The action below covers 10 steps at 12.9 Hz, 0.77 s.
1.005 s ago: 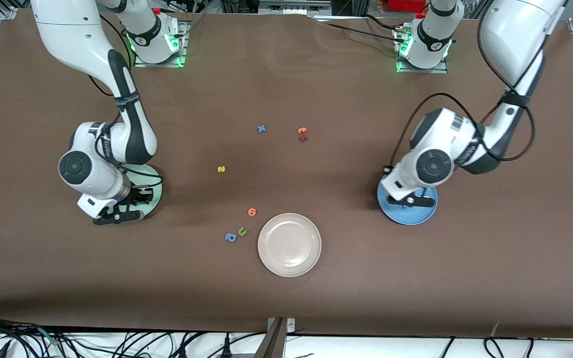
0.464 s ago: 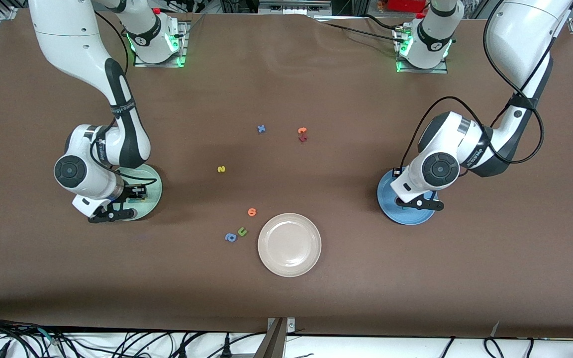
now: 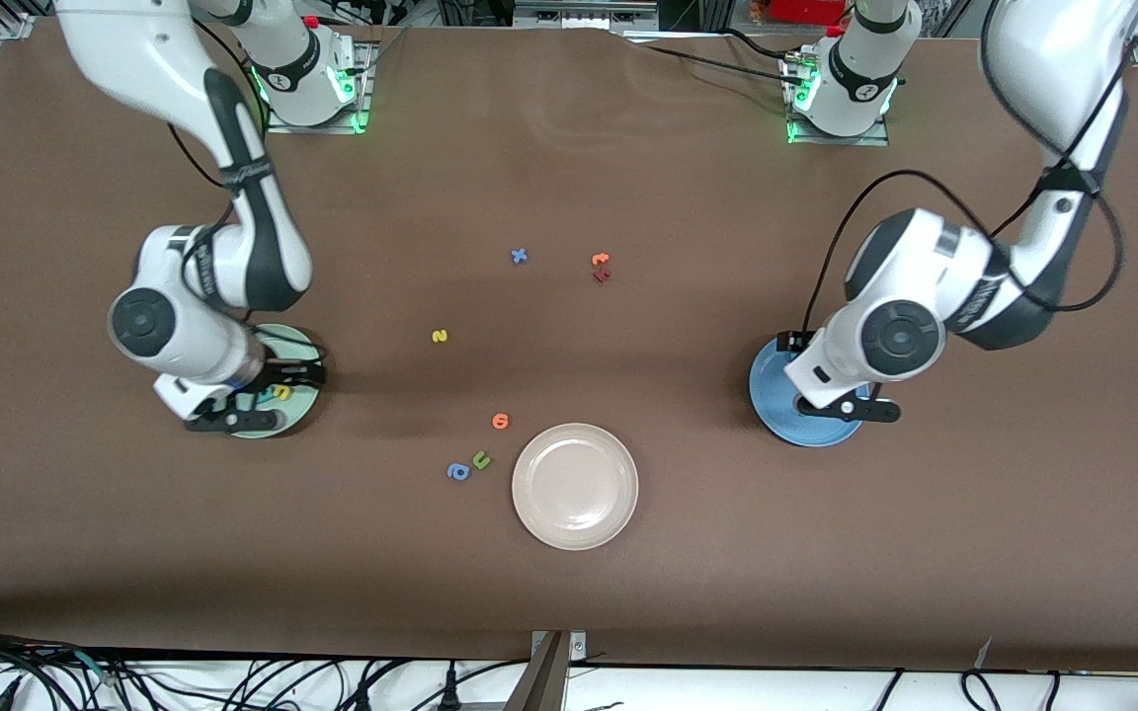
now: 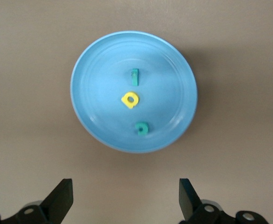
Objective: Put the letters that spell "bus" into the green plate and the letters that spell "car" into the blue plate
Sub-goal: 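Release both teal letters, b on the green plate, c on the blue, then grasp the yellow 2 with the right gripper while the left gripper withdraws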
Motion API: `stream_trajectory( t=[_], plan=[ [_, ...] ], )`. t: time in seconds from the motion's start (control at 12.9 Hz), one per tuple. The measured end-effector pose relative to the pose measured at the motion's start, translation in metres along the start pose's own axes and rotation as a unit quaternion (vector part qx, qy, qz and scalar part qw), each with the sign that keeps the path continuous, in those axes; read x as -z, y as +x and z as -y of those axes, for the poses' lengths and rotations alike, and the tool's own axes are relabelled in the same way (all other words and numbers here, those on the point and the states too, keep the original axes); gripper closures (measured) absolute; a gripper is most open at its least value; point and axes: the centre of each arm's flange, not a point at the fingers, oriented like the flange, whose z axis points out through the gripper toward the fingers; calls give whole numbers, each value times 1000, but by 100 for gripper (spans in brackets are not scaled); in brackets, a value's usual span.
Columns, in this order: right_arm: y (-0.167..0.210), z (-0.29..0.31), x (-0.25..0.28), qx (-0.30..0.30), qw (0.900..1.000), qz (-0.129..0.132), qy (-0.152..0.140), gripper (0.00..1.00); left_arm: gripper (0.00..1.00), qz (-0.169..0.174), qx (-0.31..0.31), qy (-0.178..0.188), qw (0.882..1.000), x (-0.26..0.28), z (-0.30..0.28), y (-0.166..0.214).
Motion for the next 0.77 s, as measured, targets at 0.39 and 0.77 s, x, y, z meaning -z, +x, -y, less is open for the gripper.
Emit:
stream_trajectory(
  t=[0.39,0.77],
  plan=[
    [-42,119,-9,-106,994,6,31,1,0,21,4,-21,1000,118,50,-43],
    [-85,140,-58,-74,996,-35,44,1,0,-32,-50,-52,997,158,123,-58]
  ],
)
